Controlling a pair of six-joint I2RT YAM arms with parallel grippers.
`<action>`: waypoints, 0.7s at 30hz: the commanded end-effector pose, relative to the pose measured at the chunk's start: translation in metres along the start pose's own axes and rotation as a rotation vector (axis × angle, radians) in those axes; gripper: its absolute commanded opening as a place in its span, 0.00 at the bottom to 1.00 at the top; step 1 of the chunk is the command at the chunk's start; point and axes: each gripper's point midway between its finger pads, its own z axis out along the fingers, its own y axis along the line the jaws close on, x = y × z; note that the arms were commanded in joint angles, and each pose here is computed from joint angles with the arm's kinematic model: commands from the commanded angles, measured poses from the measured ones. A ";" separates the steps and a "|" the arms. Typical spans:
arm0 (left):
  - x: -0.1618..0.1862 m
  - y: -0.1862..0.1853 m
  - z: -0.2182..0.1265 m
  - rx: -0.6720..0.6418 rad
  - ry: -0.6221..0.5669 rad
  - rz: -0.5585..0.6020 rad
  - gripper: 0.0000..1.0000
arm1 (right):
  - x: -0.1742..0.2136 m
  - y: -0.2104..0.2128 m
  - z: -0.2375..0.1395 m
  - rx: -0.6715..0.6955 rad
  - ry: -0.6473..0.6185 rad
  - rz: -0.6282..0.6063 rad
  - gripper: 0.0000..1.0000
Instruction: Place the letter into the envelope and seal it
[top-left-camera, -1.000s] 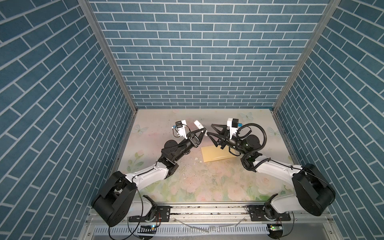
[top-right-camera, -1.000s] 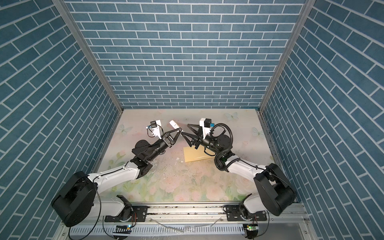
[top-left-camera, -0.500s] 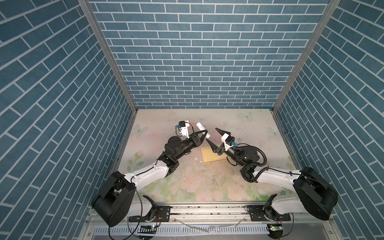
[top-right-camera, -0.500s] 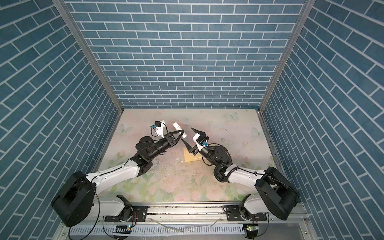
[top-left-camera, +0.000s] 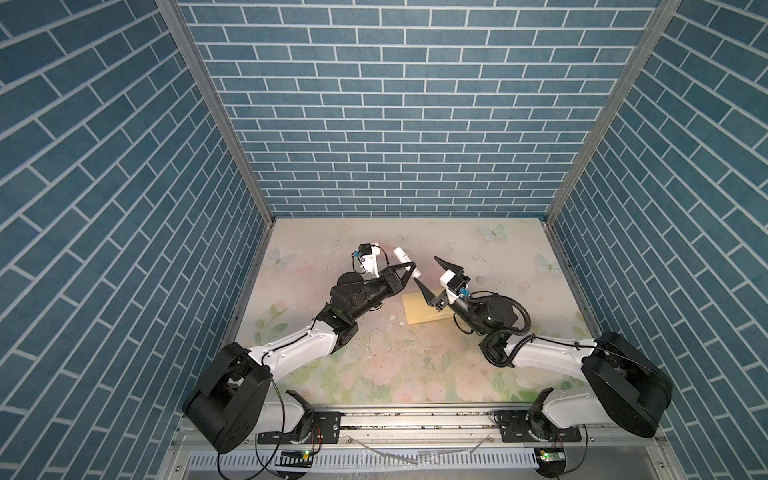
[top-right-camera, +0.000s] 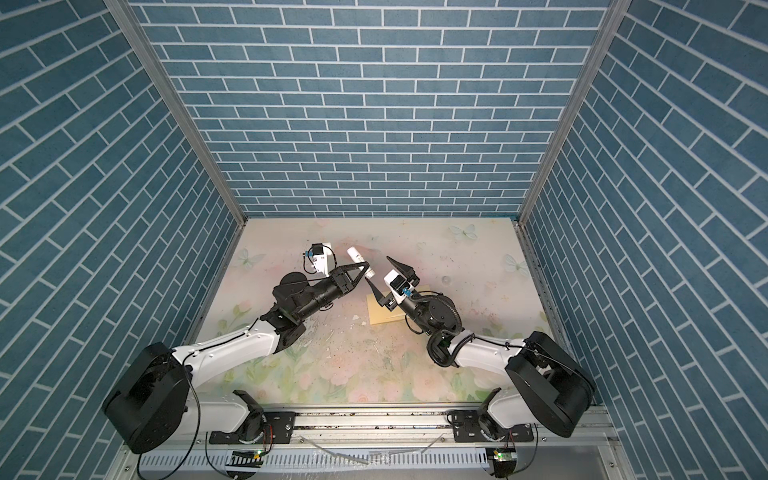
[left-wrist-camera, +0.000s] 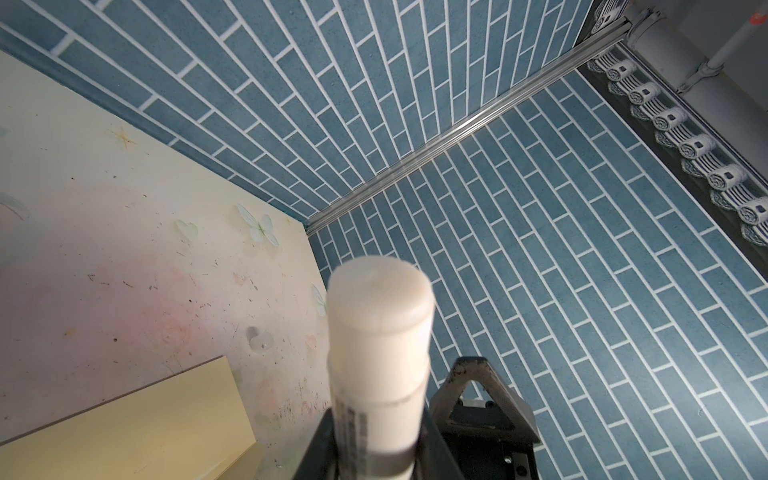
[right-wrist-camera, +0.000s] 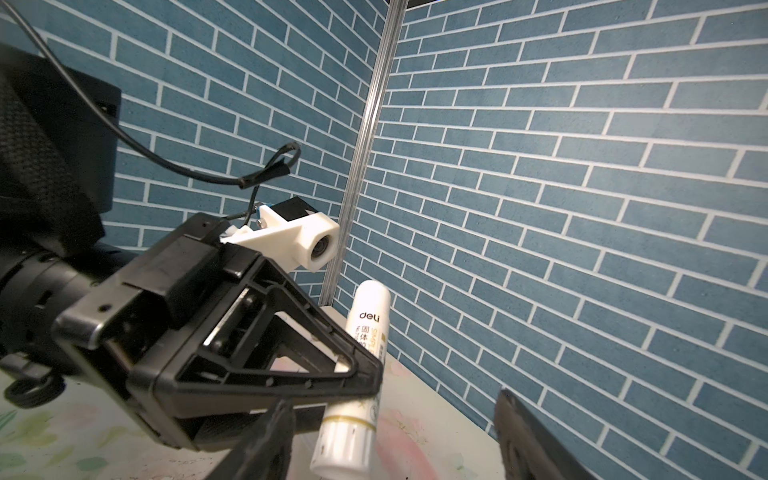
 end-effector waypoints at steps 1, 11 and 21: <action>-0.007 -0.015 0.004 0.039 -0.007 0.006 0.00 | -0.002 -0.005 -0.006 0.031 0.012 -0.029 0.77; -0.008 -0.016 0.006 0.064 -0.014 -0.063 0.00 | 0.002 0.007 -0.012 -0.038 0.046 -0.063 0.76; -0.010 -0.016 0.006 0.074 -0.019 -0.075 0.00 | 0.009 0.019 -0.007 -0.092 0.059 -0.073 0.57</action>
